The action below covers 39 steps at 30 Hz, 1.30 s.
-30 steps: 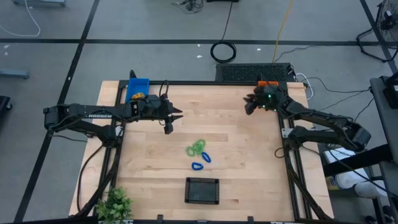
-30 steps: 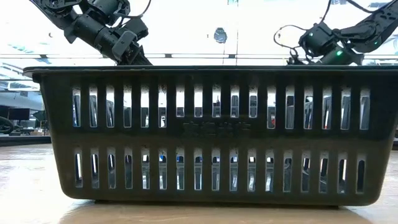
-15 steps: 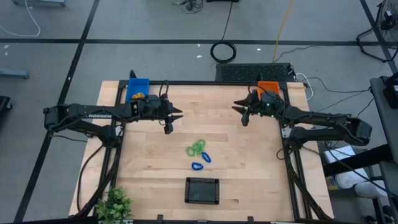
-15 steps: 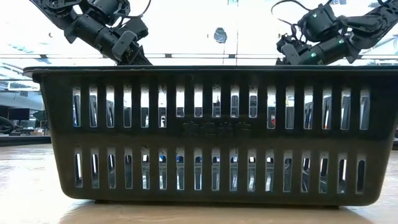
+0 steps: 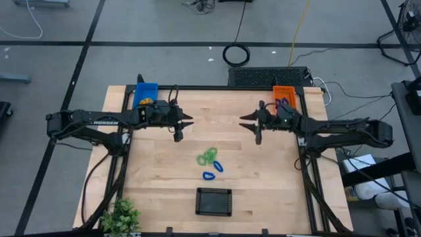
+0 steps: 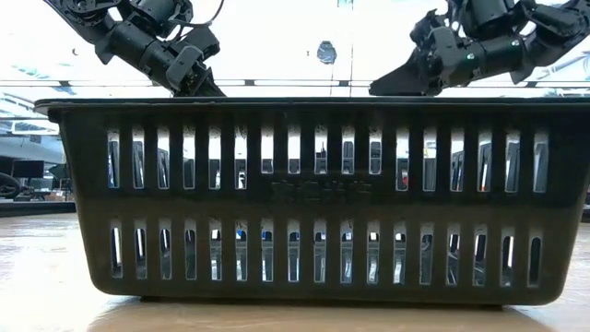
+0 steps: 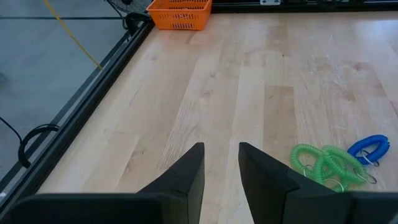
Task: Sort spring keychains into baskets
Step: Put the blue spring keychain into the orange basket
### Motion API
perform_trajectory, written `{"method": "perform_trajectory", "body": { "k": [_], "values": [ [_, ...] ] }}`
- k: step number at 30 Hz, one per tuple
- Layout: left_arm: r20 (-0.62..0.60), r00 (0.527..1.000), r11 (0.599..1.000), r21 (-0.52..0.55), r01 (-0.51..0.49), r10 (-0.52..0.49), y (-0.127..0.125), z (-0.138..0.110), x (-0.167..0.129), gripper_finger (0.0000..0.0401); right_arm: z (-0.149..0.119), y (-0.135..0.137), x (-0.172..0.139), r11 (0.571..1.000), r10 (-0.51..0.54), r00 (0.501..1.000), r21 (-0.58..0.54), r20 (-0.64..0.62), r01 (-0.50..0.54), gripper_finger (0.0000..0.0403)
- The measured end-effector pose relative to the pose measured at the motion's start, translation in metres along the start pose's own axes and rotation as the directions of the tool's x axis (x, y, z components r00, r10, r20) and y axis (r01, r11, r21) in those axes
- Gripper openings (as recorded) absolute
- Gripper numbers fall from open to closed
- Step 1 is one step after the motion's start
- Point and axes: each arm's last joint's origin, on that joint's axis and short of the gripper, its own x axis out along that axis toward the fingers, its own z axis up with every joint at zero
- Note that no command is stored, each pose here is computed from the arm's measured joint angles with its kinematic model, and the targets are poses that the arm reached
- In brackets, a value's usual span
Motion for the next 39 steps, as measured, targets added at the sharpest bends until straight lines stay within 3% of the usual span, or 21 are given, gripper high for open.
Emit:
{"method": "perform_trajectory", "body": {
  "k": [9,16,22,29,35,39],
  "values": [
    [0.000,1.000,1.000,0.003,0.000,0.000,0.000,0.000,0.000,0.0108,0.001,0.022,0.001,0.990,0.111,0.994,-0.087,0.001,-0.110,0.0114],
    [0.000,1.000,1.000,0.002,0.000,0.000,0.000,0.000,0.000,0.0108,-0.003,0.038,0.003,0.916,0.392,0.920,-0.084,-0.017,-0.392,0.0114],
    [0.000,1.000,1.000,0.001,0.000,0.000,0.000,0.000,0.000,0.0108,-0.011,0.044,0.010,0.906,0.412,0.909,-0.082,-0.053,-0.416,0.0114],
    [0.000,1.000,1.000,0.000,0.000,0.000,0.000,0.000,0.000,0.0108,-0.011,0.044,0.018,0.910,0.409,0.912,-0.074,-0.008,-0.409,0.0114],
    [0.000,1.000,1.000,0.003,0.000,0.000,0.000,0.000,0.000,0.0108,0.011,0.063,0.027,0.879,0.476,0.878,-0.056,0.052,-0.474,0.0114],
    [0.001,1.000,1.000,0.012,0.000,0.000,0.000,0.000,0.000,0.0108,0.019,0.086,0.036,0.875,0.464,0.883,-0.121,-0.068,-0.469,0.0114]
  ]
}}
